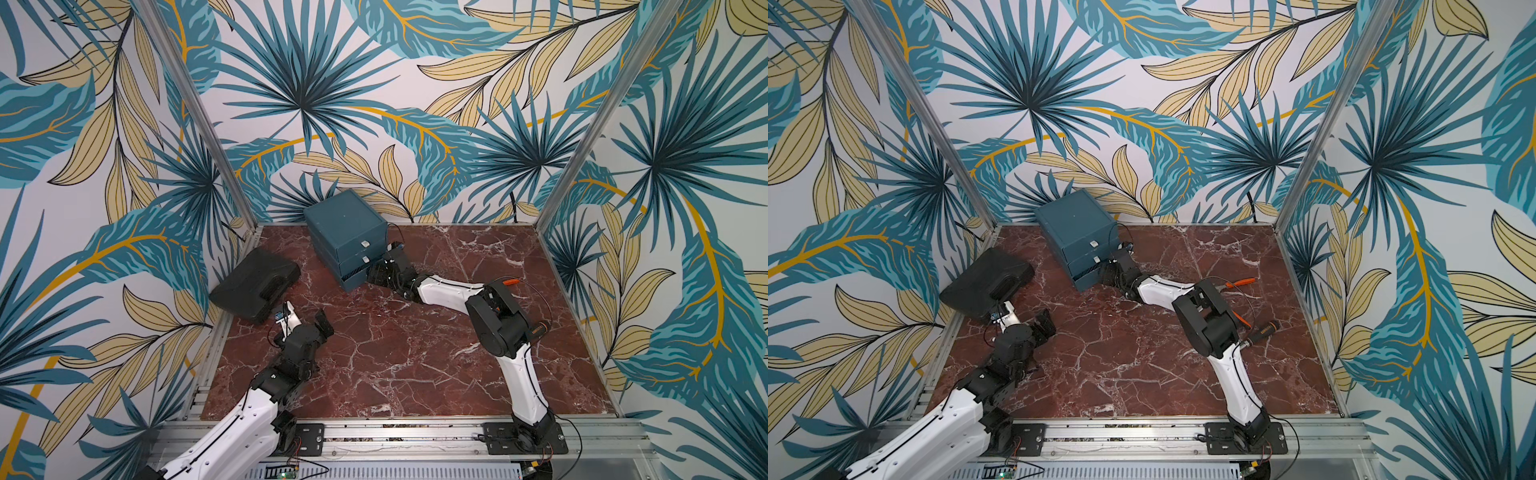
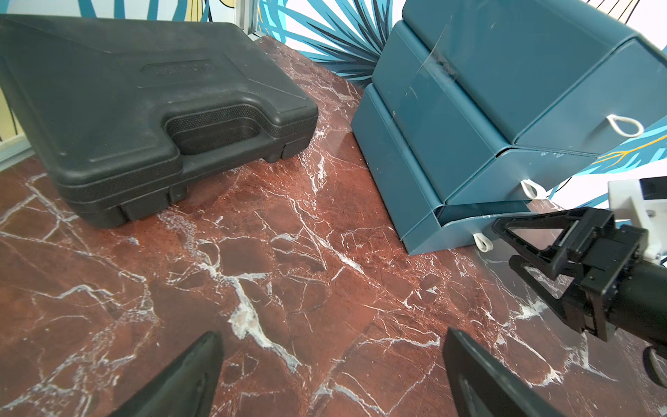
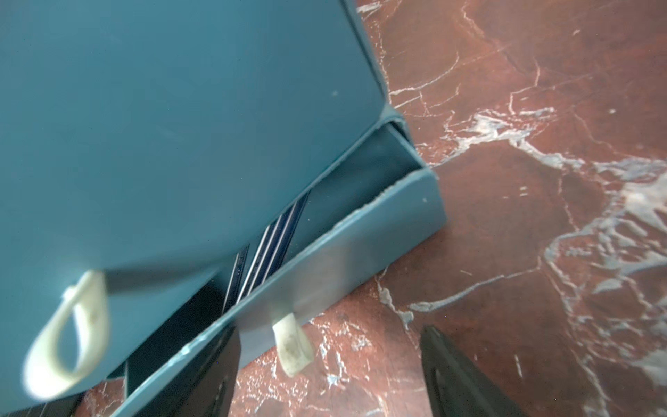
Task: Please place the pencils in the drawer according to their color
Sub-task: Close the drawer in the storage box, then reset both arms
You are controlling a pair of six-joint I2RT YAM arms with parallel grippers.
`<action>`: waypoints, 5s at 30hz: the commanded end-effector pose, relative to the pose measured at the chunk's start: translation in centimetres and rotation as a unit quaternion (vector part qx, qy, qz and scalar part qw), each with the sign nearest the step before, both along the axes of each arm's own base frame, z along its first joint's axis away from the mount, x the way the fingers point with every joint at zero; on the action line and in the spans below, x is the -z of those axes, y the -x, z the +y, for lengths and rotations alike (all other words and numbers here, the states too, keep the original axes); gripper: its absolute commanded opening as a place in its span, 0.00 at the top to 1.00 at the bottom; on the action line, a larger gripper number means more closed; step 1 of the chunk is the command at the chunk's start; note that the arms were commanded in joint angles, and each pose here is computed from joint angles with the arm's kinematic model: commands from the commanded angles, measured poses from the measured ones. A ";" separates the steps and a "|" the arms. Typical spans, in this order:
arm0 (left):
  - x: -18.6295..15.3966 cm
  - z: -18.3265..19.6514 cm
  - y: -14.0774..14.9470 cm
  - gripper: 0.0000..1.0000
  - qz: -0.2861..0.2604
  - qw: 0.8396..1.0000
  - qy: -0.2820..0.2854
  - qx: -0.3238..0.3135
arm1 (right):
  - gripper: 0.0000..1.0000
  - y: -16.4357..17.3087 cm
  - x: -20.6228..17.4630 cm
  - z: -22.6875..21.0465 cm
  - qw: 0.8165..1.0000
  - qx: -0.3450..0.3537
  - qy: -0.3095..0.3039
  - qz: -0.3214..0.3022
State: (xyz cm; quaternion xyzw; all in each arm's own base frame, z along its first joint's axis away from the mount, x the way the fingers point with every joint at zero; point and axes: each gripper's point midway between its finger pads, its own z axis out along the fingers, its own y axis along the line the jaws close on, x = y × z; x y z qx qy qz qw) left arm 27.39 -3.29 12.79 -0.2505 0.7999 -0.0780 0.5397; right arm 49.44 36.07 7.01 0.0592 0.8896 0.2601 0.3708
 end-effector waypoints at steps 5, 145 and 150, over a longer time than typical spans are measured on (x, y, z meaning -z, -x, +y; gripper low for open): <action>-0.6 0.0 -0.4 0.00 -0.010 1.000 0.000 0.001 | 0.15 -1.0 1.0 -0.1 0.999 0.022 -0.028 0.007; 0.8 5.2 -12.1 0.00 -0.107 0.967 -0.169 0.156 | 0.01 10.8 -12.4 -35.6 0.856 0.278 0.346 -0.266; 0.8 5.1 -12.2 0.00 -0.107 0.967 -0.169 0.156 | 0.01 11.7 -11.2 -36.9 0.853 0.279 0.368 -0.244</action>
